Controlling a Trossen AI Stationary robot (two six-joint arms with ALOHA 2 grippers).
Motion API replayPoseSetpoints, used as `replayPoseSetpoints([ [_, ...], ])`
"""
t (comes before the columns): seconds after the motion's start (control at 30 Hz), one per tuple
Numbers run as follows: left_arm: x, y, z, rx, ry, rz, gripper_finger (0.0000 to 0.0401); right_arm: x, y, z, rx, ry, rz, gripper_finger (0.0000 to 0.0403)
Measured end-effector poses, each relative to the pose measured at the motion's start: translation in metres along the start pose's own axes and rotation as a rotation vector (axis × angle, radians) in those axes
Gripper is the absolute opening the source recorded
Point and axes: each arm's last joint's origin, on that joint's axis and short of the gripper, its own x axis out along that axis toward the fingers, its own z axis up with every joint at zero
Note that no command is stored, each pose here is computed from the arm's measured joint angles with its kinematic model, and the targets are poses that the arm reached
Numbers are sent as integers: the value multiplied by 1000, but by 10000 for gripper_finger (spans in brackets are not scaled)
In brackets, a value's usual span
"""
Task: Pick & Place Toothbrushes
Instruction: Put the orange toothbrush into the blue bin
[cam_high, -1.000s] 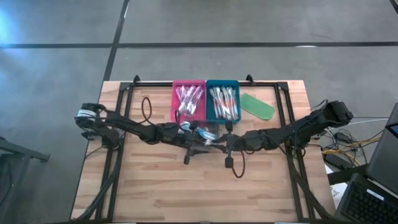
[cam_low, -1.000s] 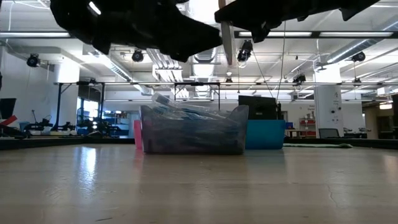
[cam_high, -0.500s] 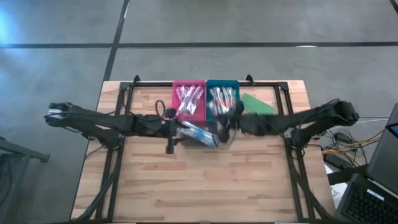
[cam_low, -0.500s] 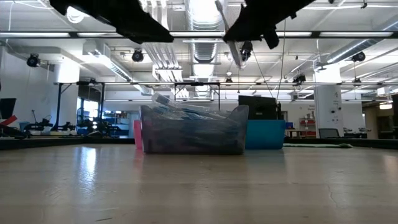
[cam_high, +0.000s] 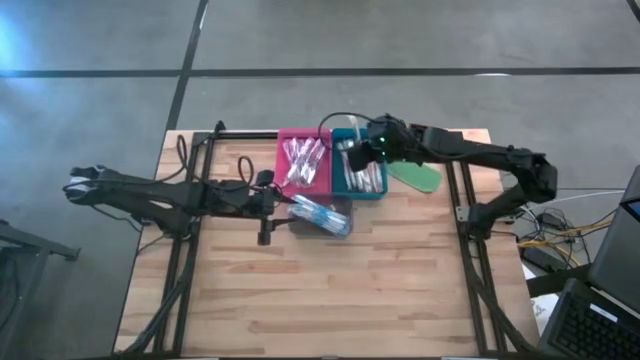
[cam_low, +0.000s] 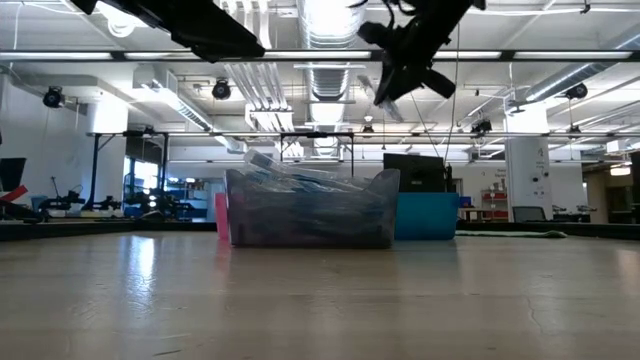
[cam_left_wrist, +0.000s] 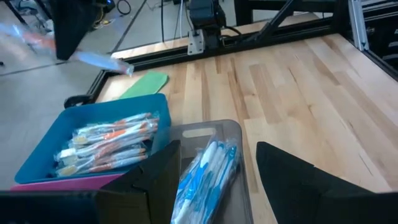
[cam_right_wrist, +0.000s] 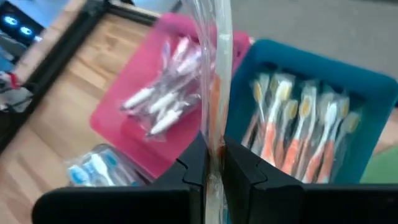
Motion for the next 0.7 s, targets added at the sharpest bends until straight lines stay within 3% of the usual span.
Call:
replayPoseSetpoints([
  [0.23, 1, 0, -1, 0, 4, 0, 213, 39, -15, 13, 53, 122, -122, 24],
  [0.43, 2, 0, -1, 0, 7, 1, 213, 82, -42, 15, 161, 356, -127, 24],
  [0.7, 2, 0, -1, 0, 8, 1, 213, 125, -67, 7, 199, 446, -226, 24],
])
